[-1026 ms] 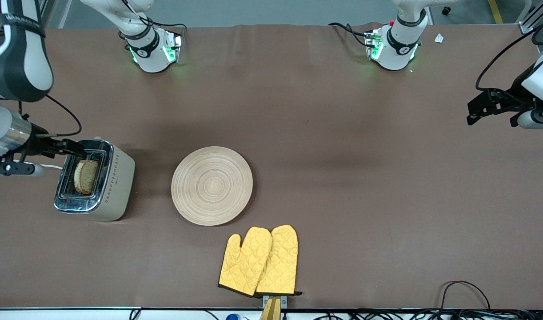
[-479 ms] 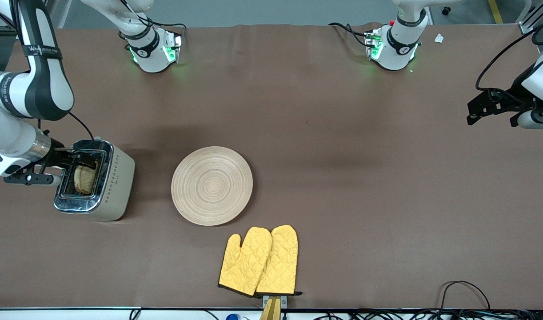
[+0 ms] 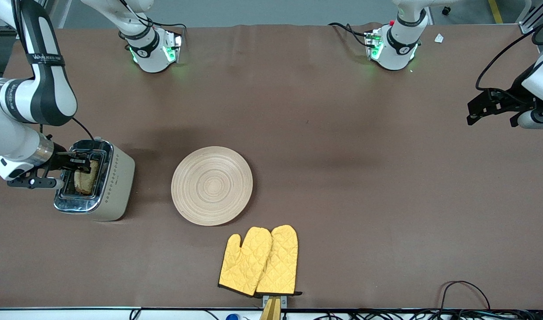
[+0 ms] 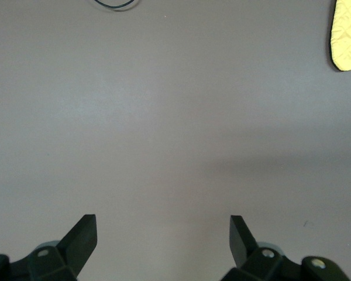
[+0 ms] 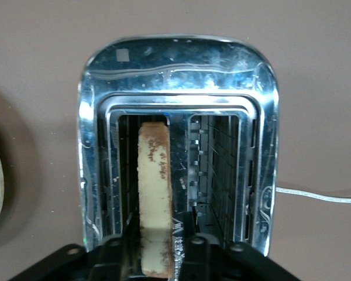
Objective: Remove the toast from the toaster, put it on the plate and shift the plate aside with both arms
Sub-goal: 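Grasp the toast with the right gripper and lift it out, then carry the toast with the right gripper and lower it onto the plate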
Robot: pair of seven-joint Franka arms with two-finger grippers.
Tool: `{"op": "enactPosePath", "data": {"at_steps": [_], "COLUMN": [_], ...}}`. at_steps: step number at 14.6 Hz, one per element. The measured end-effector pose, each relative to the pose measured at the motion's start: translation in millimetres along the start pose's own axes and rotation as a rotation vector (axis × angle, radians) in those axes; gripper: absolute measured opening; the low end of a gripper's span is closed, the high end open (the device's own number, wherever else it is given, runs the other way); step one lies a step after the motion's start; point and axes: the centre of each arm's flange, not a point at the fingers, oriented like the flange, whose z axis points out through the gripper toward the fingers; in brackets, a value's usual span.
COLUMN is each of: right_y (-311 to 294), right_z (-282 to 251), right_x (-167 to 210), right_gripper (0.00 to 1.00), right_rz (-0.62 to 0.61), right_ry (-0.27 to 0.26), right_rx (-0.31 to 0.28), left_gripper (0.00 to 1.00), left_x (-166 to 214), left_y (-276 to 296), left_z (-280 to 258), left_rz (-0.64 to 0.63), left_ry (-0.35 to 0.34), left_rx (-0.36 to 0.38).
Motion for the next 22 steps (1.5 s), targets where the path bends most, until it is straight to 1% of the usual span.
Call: {"op": "enactPosePath", "data": {"at_steps": [1, 2, 5, 9, 11, 13, 16, 18, 19, 22], "right_y": [1, 2, 3, 3, -14, -46, -115, -162, -182, -237], "right_z": [-2, -4, -31, -110, -156, -178, -179, -174, -169, -132], "right_x": [0, 1, 5, 2, -2, -5, -7, -9, -10, -12], "right_gripper": [0.18, 0.12, 0.11, 0.11, 0.11, 0.11, 0.11, 0.11, 0.11, 0.11], "right_rz": [-0.007, -0.012, -0.033, -0.058, -0.075, -0.06, -0.024, 0.012, 0.036, 0.101], "right_ry": [0.002, 0.0, -0.011, -0.037, -0.042, -0.045, -0.05, -0.042, -0.036, -0.001], "right_rx": [0.0, 0.0, 0.0, 0.012, 0.028, 0.04, 0.032, 0.028, 0.038, 0.106], "left_gripper": [1.0, 1.0, 1.0, 1.0, 1.0, 1.0, 1.0, 1.0, 1.0, 1.0], "left_x": [0, 0, 0, 0, 0, 0, 1, 1, 2, 4], "left_y": [0, 0, 0, 0, 0, 0, 0, -1, -1, -1], "left_z": [0, 0, 0, 0, 0, 0, 1, 3, 4, 7], "left_rz": [0.0, 0.0, 0.0, 0.0, 0.0, 0.0, -0.001, -0.001, -0.001, -0.001], "left_ry": [0.0, 0.0, 0.0, 0.0, 0.0, 0.0, -0.001, -0.006, -0.009, -0.014], "left_rx": [0.0, 0.0, 0.0, 0.0, 0.0, 0.0, 0.0, -0.001, -0.001, -0.002]}}
